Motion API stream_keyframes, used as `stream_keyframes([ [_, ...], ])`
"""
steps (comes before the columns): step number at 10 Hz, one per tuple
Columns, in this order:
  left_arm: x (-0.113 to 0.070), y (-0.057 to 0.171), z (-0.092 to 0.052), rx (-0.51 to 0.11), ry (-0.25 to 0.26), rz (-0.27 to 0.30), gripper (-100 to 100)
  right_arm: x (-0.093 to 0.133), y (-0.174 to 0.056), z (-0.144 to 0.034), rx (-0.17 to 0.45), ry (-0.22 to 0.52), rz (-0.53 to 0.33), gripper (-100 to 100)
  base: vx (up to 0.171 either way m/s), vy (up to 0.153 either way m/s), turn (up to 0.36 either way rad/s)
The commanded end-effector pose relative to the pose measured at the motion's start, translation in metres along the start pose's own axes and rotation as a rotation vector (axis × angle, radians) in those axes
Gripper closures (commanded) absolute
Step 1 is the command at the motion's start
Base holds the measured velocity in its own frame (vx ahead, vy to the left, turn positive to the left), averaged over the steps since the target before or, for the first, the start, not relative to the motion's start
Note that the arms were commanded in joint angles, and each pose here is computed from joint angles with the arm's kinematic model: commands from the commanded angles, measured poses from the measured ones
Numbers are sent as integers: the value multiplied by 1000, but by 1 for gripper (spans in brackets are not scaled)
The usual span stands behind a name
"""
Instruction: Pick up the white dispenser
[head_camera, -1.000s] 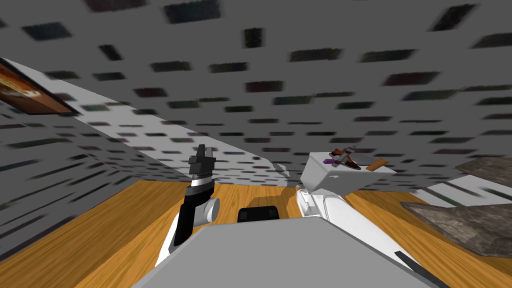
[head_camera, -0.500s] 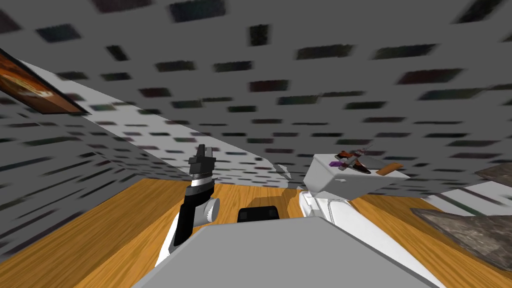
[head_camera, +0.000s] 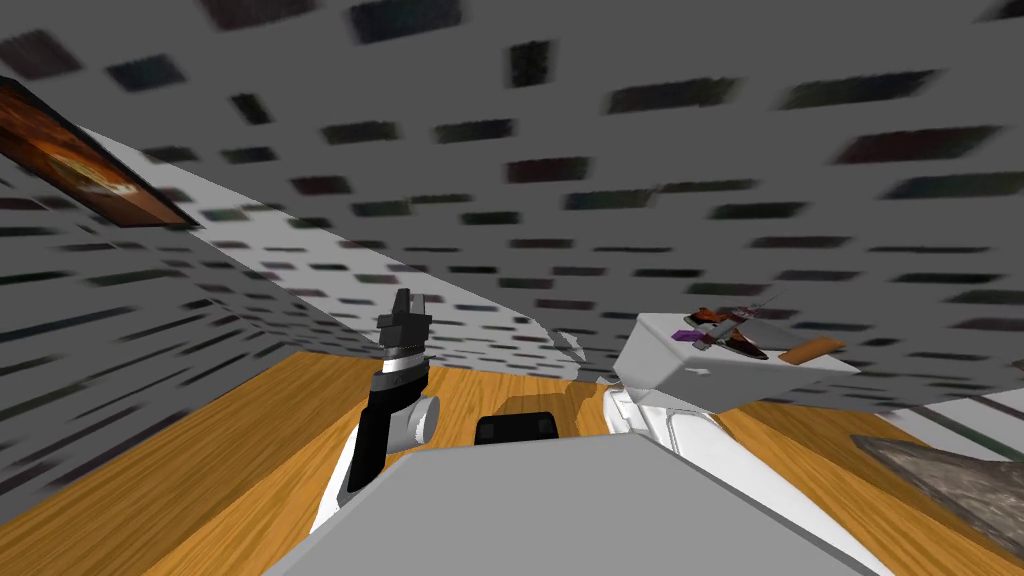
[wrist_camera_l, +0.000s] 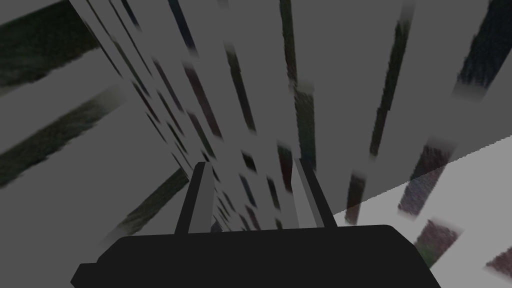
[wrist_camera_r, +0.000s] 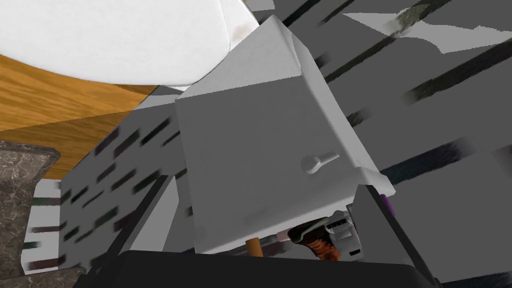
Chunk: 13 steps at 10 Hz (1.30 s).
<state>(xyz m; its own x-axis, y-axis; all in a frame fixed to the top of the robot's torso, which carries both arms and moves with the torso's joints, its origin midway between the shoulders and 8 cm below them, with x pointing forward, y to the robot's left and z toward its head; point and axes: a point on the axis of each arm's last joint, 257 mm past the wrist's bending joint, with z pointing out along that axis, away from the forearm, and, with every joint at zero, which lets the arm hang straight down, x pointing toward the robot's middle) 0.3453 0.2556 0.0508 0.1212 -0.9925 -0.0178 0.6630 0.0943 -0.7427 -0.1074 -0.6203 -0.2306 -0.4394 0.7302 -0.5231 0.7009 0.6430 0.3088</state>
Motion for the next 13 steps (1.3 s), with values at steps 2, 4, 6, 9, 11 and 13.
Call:
stream_keyframes([
  [2,0,0,0,0,0,0,0,-20,-16,-17,60,46,-77,-100,47,-4,56],
  [4,0,0,0,0,0,0,0,-35,-23,-23,92,77,-131,-100,48,-12,62],
  [6,0,0,0,0,0,0,0,-51,-28,-27,118,112,-187,-100,52,-19,78],
  [9,0,0,0,0,0,0,0,-67,-27,-24,130,152,-249,-100,52,-30,60],
  [11,0,0,0,0,0,0,0,-81,-27,-22,143,180,-300,-100,56,-39,69],
  [13,0,0,0,0,0,0,0,-95,-25,-17,151,206,-349,-100,50,-46,69],
])
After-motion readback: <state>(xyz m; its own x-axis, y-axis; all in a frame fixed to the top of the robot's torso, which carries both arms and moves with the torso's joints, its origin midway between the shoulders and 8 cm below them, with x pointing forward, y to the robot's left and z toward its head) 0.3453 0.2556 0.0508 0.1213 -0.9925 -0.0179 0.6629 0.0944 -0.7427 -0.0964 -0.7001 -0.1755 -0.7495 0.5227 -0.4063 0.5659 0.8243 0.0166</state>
